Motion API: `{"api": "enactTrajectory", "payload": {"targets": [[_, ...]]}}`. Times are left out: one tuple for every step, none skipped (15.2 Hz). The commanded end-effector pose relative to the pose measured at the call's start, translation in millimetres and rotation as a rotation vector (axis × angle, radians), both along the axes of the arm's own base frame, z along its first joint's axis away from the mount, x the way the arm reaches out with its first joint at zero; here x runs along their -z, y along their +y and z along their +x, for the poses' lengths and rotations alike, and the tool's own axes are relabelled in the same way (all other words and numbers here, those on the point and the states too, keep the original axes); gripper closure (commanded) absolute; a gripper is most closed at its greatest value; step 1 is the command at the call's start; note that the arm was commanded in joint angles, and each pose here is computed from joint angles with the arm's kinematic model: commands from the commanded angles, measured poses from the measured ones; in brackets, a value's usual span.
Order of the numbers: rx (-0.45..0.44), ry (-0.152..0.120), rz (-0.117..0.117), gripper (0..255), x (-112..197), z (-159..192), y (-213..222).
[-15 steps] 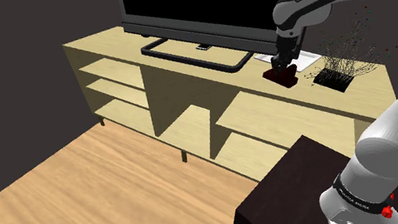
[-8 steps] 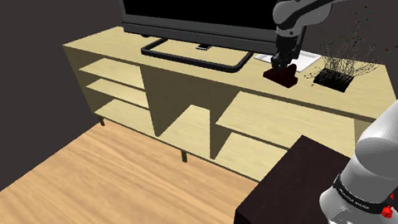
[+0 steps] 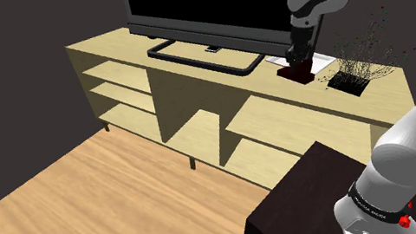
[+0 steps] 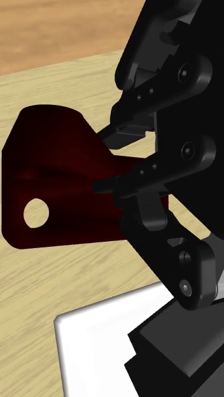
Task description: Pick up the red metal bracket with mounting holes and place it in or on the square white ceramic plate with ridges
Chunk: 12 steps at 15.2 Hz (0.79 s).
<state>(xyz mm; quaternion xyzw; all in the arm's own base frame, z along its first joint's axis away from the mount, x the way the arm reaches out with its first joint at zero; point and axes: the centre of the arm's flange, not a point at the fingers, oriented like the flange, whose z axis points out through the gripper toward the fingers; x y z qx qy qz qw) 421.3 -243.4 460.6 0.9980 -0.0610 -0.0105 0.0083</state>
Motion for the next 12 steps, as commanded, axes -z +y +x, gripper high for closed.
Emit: {"api": "enactTrajectory", "payload": {"targets": [[0.0, 0.0, 0.0, 255, -11, 0, 0], [0.0, 0.0, 0.0, 255, -16, 0, 0], [0.0, 0.0, 0.0, 255, -21, 0, 0], [0.0, 0.0, 0.0, 255, -26, 0, 0], [0.0, 0.0, 0.0, 255, -32, 0, 0], [0.0, 0.0, 0.0, 255, -37, 0, 0], [0.0, 0.0, 0.0, 255, -42, 0, 0], [0.0, 0.0, 0.0, 255, -47, 0, 0], [0.0, 0.0, 0.0, 255, -53, 0, 0], [0.0, 0.0, 0.0, 255, -53, 0, 0], [0.0, 0.0, 0.0, 255, -53, 4, -12], [0.0, 0.0, 0.0, 255, -53, 9, -25]]}}
